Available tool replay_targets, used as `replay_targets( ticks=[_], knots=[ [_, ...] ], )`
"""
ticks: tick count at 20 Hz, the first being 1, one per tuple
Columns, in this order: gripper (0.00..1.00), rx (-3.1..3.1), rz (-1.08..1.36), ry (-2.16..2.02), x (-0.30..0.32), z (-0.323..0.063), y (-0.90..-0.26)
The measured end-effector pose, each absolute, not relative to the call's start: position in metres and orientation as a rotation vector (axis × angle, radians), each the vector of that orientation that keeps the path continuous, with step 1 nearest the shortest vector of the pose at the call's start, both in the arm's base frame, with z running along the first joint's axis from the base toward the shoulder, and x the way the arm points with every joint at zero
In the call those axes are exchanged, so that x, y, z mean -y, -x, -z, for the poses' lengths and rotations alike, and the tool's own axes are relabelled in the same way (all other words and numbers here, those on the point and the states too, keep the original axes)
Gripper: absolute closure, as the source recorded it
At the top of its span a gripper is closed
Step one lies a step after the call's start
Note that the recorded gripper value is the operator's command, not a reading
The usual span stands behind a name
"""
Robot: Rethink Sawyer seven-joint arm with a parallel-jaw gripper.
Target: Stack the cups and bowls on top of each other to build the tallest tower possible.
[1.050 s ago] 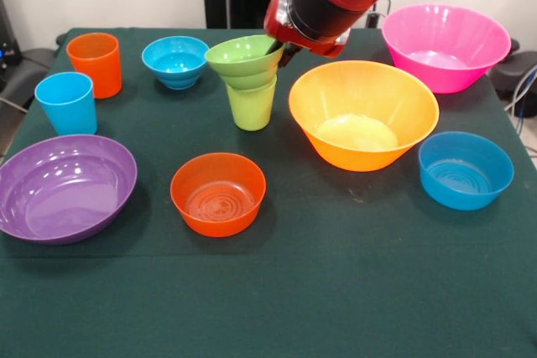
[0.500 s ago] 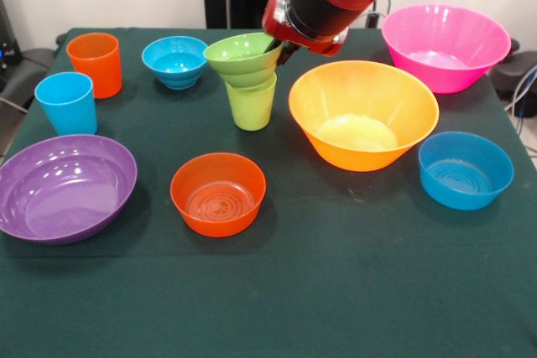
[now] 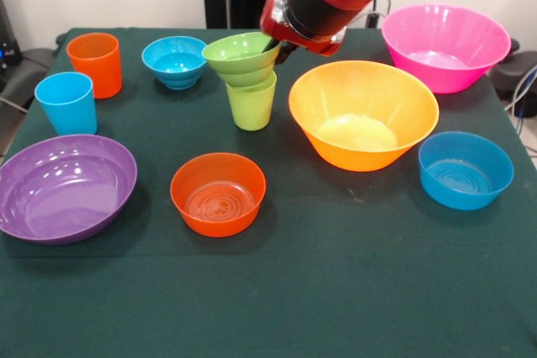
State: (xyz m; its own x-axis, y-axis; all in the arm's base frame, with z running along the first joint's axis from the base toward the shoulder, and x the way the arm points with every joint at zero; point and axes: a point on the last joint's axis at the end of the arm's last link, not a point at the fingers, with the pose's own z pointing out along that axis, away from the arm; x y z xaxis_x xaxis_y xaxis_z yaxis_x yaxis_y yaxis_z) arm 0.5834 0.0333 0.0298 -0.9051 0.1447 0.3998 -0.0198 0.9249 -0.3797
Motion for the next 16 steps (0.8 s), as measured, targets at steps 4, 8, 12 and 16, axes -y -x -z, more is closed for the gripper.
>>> replay_targets(
  ticks=[4, 8, 12, 16],
  knots=[
    [1.0, 2.65, -0.525, 0.1, -0.029, -0.029, -0.583],
    [1.0, 2.643, -0.517, 0.115, -0.024, -0.028, -0.581],
    [1.0, 2.637, -0.507, 0.12, -0.023, -0.028, -0.577],
    [1.0, 2.632, -0.496, 0.119, -0.025, -0.026, -0.574]
  ],
)
